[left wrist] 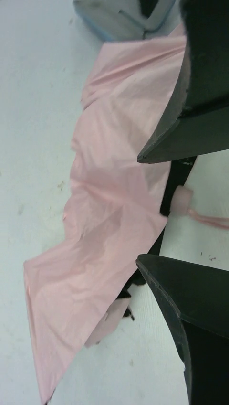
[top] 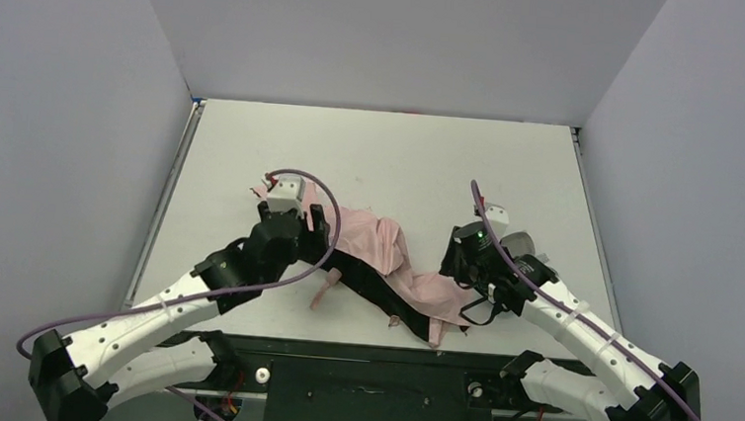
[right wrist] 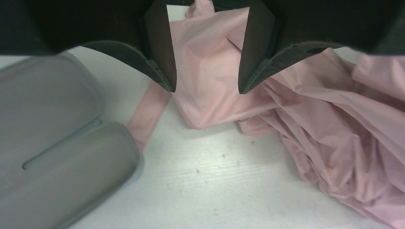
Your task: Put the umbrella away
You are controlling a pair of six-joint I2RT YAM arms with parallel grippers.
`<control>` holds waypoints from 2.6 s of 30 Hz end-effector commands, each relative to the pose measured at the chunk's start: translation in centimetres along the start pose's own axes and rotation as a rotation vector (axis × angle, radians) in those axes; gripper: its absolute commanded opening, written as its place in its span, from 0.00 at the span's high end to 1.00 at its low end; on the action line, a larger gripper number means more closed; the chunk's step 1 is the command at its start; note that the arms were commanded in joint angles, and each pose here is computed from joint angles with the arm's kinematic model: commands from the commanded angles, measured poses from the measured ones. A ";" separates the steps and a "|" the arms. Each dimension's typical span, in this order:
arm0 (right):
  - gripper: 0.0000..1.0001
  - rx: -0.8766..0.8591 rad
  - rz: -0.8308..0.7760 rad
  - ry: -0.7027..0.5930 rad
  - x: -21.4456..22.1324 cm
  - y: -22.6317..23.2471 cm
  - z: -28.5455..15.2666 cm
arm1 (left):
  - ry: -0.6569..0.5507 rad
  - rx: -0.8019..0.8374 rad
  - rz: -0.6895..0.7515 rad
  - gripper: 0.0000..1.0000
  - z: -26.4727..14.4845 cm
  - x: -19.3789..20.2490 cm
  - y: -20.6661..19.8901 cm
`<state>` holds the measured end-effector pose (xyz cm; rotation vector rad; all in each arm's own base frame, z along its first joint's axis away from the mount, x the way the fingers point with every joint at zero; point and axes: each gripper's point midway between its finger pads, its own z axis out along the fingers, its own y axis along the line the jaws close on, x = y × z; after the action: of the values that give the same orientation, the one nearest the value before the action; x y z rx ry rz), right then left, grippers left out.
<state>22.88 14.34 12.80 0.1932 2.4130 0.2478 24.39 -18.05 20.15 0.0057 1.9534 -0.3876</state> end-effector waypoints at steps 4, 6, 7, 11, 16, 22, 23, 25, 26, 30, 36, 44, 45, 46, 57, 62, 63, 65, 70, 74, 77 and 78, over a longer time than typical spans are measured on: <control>0.67 0.165 -0.019 0.043 4.3 -4.4 -0.1 | 0.043 -0.230 -0.034 0.38 4.6 -3.4 5.5; 0.73 0.169 -0.031 0.071 5.8 -4.6 0.2 | 0.021 -0.284 -0.065 0.38 6.0 -5.2 7.9; 0.78 0.174 -0.048 0.090 6.8 -4.9 0.3 | 0.043 -0.292 -0.067 0.39 7.0 -4.9 8.5; 0.86 0.208 -0.047 0.126 9.4 -5.7 0.8 | 0.082 -0.344 -0.109 0.46 10.5 -5.7 12.0; 0.95 0.215 -0.049 0.174 12.0 -6.2 1.6 | 0.123 -0.372 -0.128 0.55 14.9 -5.5 14.7; 0.96 0.164 -0.049 0.221 14.1 -4.7 2.8 | 0.211 -0.407 -0.130 0.55 19.2 -3.2 17.3; 0.96 0.171 -0.054 0.230 14.4 -4.7 3.0 | 0.214 -0.413 -0.136 0.55 19.7 -3.3 17.7; 0.96 0.163 -0.059 0.243 14.8 -4.3 3.4 | 0.254 -0.424 -0.144 0.56 20.7 -1.7 18.5; 0.96 0.149 -0.055 0.247 14.9 -3.9 3.6 | 0.280 -0.433 -0.147 0.56 21.2 -0.6 18.9; 0.97 0.139 -0.065 0.270 15.3 -3.2 4.0 | 0.340 -0.474 -0.183 0.57 22.2 1.8 20.4; 0.97 0.129 -0.080 0.278 15.0 -2.2 4.1 | 0.420 -0.509 -0.249 0.56 22.6 4.0 20.8; 0.97 0.130 -0.095 0.269 14.0 -0.6 4.9 | 0.526 -0.446 -0.312 0.60 21.6 9.3 18.3; 0.97 0.123 -0.093 0.263 13.7 -0.1 5.0 | 0.522 -0.450 -0.309 0.60 21.5 9.2 18.1; 0.97 0.122 -0.096 0.263 13.5 0.4 5.1 | 0.538 -0.449 -0.302 0.60 21.1 9.8 17.5; 0.98 0.078 -0.094 0.235 10.6 6.1 7.2 | 0.550 -0.354 -0.269 0.61 18.3 12.4 10.0; 0.99 0.062 -0.094 0.225 9.4 8.5 8.2 | 0.560 -0.302 -0.264 0.62 17.5 14.4 6.8; 0.99 0.060 -0.089 0.221 9.0 9.0 8.5 | 0.571 -0.290 -0.262 0.62 17.1 15.1 6.1; 0.99 0.056 -0.088 0.215 8.4 9.9 9.0 | 0.572 -0.256 -0.258 0.63 16.9 15.9 4.6; 1.00 0.031 -0.094 0.207 7.0 11.9 9.9 | 0.573 -0.133 -0.200 0.63 16.4 16.7 0.2; 1.00 0.004 -0.094 0.194 6.0 13.3 10.0 | 0.571 -0.025 -0.157 0.64 16.1 16.5 -2.7; 1.00 -0.005 -0.093 0.177 5.3 13.9 10.0 | 0.567 0.066 -0.126 0.64 15.9 16.1 -4.6; 1.00 -0.008 -0.094 0.174 5.2 14.0 10.0 | 0.561 0.096 -0.107 0.64 15.8 16.1 -5.2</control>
<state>22.58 26.51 2.06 0.0173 2.7372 0.0676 35.52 -26.10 2.46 -0.1476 2.3951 -0.4139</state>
